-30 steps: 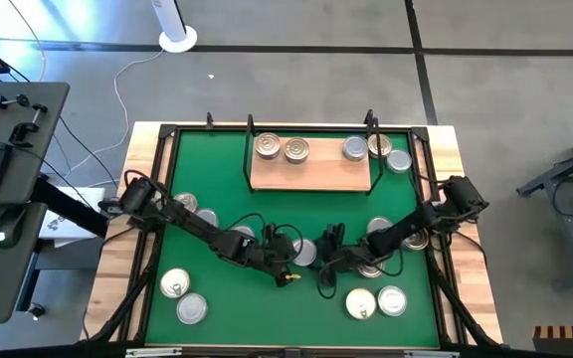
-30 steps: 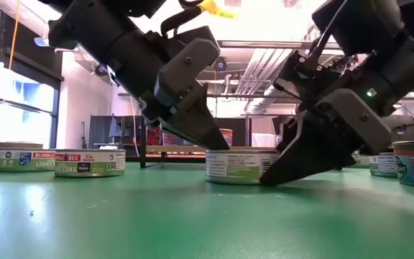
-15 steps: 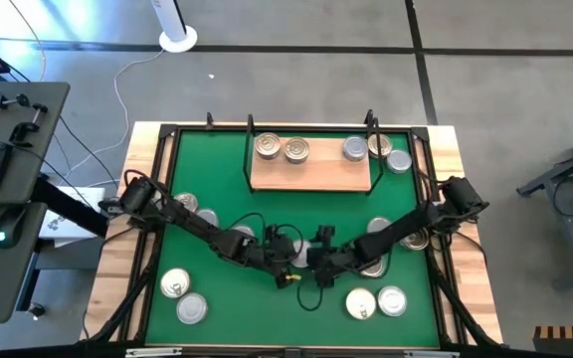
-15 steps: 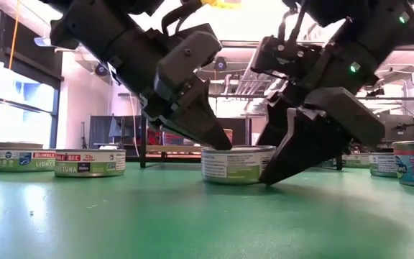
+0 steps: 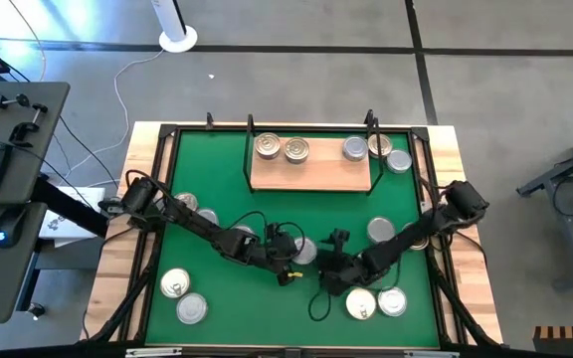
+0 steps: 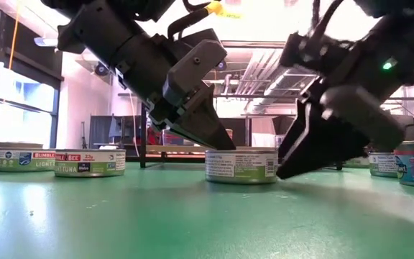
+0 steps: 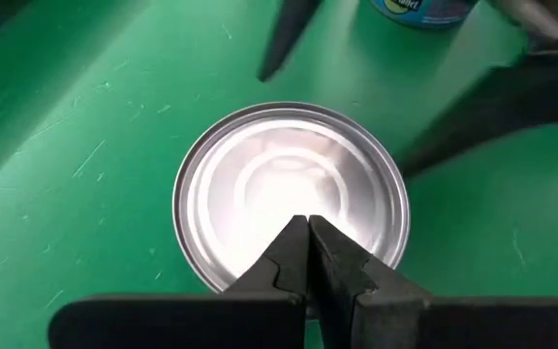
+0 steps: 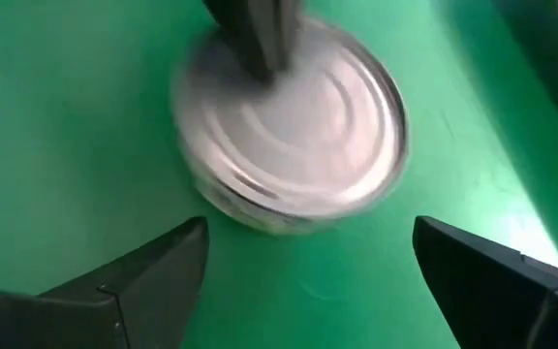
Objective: Stack canned seafood by type on shelf
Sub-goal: Put the green tuna can on the shelf
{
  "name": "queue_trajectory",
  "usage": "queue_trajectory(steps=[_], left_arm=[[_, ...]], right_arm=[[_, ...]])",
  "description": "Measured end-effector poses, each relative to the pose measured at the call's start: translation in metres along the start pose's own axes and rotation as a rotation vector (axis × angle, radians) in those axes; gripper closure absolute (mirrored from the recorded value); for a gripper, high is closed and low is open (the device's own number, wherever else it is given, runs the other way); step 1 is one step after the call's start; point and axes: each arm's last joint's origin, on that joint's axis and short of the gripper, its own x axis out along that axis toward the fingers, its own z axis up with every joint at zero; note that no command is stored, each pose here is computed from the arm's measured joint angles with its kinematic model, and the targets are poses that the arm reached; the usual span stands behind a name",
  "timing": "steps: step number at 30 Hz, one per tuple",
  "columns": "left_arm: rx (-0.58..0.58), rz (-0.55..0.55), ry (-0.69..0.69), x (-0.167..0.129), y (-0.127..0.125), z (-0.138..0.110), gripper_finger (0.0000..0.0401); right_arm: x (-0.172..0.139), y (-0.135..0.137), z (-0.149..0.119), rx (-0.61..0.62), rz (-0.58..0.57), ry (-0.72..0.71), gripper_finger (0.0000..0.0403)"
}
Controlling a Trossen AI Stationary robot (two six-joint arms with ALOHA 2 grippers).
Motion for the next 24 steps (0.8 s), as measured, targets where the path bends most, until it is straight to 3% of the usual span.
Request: queue_trajectory(steps=[11, 24], left_arm=[[0.0, -0.004, -0.002, 0.0, 0.0, 0.0, 0.0401], [-0.001, -0.007, -0.005, 0.0, -0.001, 0.0, 0.0401]], right_arm=[[-0.008, 0.015, 0.005, 0.107, 0.077, -0.18, 0.0048], [-0.016, 0.009, 0.011, 0.004, 0.043, -0.202, 0.0048]])
